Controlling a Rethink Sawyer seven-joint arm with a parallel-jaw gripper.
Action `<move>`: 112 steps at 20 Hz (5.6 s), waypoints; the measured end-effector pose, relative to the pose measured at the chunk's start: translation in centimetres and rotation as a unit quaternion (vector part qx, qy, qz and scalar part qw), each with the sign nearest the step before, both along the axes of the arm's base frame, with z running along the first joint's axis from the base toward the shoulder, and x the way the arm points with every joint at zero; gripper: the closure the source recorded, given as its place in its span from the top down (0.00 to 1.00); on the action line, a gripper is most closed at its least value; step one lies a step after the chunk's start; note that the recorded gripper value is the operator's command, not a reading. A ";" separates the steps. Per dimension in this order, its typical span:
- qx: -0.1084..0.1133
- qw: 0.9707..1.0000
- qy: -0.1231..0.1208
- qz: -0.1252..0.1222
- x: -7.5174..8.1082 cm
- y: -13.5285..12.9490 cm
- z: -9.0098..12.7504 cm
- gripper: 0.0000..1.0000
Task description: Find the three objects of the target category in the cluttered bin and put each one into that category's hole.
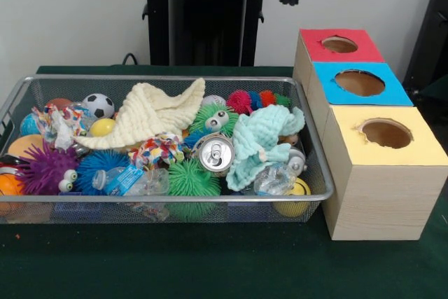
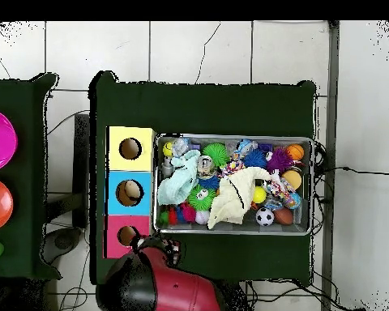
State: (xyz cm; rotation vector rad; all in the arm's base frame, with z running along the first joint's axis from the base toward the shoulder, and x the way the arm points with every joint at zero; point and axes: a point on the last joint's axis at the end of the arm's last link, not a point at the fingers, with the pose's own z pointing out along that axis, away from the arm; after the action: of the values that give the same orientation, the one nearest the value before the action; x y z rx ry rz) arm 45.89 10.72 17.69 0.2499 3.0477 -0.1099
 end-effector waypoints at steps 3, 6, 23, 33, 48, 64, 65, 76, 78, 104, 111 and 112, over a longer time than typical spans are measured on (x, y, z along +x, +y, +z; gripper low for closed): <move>-0.005 1.000 -0.009 -0.003 1.6 -1.6 0.1 0.00; -0.009 1.000 -0.016 0.004 3.0 -2.2 0.2 0.00; -0.004 0.998 -0.042 0.055 9.6 -0.2 1.0 1.00; 0.001 0.997 -0.051 0.055 11.5 -0.7 0.9 1.00; -0.007 0.996 -0.063 0.056 14.8 -5.0 -0.1 1.00; 0.013 0.997 -0.002 0.081 14.9 -6.1 -9.8 1.00; 0.013 0.996 0.001 0.083 14.8 -6.2 -10.4 1.00; 0.007 0.993 -0.032 0.113 12.9 -8.6 -18.9 1.00; 0.004 0.991 -0.045 0.122 12.6 -8.7 -19.8 1.00; 0.000 0.986 -0.079 0.149 11.4 -8.6 -22.8 0.00; 0.013 0.992 -0.029 0.119 12.6 -13.0 -18.9 0.00; 0.018 0.994 -0.019 0.110 12.8 -14.0 -18.2 0.00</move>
State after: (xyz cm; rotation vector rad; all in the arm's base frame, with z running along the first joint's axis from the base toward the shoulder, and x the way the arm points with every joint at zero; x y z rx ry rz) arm 58.66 -3.28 -0.50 -0.0817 3.0157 -0.0361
